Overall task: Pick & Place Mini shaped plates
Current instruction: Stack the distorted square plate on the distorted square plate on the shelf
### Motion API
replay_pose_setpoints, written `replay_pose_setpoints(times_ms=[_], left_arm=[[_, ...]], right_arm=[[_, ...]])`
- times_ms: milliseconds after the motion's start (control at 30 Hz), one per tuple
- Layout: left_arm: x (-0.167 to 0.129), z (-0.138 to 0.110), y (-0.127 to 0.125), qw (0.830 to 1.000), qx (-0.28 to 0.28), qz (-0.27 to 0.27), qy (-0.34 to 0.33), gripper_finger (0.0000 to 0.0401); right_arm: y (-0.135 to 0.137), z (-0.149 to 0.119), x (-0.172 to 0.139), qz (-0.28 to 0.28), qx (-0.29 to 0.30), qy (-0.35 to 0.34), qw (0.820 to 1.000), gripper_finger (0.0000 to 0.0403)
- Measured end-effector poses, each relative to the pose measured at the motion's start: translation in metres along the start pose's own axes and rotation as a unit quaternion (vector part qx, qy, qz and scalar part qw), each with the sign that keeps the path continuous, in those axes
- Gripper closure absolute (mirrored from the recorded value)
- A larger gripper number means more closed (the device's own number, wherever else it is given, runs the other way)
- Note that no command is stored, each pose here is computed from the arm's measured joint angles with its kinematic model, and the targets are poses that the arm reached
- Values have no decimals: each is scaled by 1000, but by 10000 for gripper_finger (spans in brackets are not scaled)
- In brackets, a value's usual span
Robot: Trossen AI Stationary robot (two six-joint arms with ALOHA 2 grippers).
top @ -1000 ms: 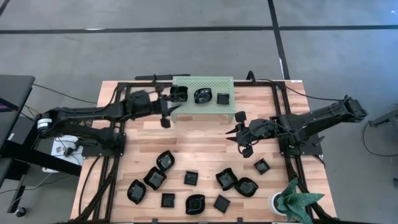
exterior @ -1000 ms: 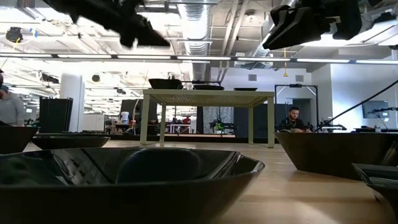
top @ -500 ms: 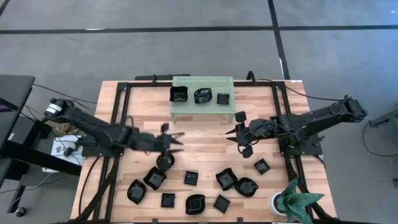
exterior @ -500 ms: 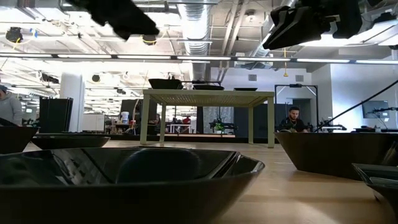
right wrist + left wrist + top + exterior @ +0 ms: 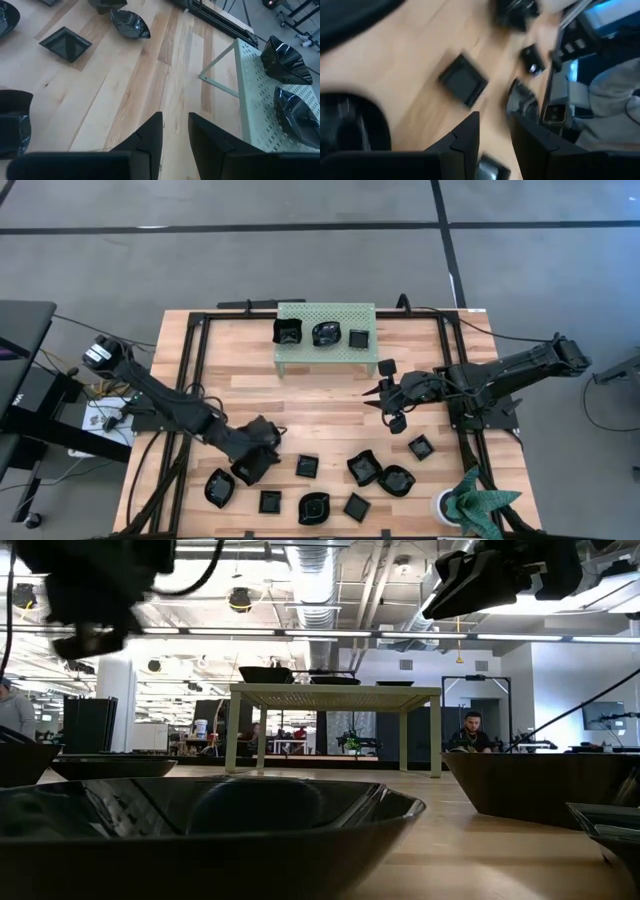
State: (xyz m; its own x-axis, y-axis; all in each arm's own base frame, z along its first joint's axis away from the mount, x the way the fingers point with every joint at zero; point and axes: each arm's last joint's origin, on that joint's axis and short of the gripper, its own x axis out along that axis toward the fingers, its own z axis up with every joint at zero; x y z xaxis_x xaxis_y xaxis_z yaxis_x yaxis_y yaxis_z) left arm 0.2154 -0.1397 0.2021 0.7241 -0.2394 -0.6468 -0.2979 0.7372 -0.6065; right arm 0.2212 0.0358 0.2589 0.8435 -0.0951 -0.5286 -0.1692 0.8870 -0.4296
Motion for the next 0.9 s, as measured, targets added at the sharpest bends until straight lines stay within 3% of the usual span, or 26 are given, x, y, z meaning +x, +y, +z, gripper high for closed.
replay_pose_setpoints(times_ms=[200,400,900], left_arm=[[10,-24,14,993,-37,82,82,293],[20,-31,18,986,-67,98,114,293],[39,-42,29,978,-60,141,140,294]], right_arm=[[1,0,0,21,-16,-8,1000,316],[3,1,0,49,-18,-20,998,316],[3,1,0,48,-18,-20,998,316]])
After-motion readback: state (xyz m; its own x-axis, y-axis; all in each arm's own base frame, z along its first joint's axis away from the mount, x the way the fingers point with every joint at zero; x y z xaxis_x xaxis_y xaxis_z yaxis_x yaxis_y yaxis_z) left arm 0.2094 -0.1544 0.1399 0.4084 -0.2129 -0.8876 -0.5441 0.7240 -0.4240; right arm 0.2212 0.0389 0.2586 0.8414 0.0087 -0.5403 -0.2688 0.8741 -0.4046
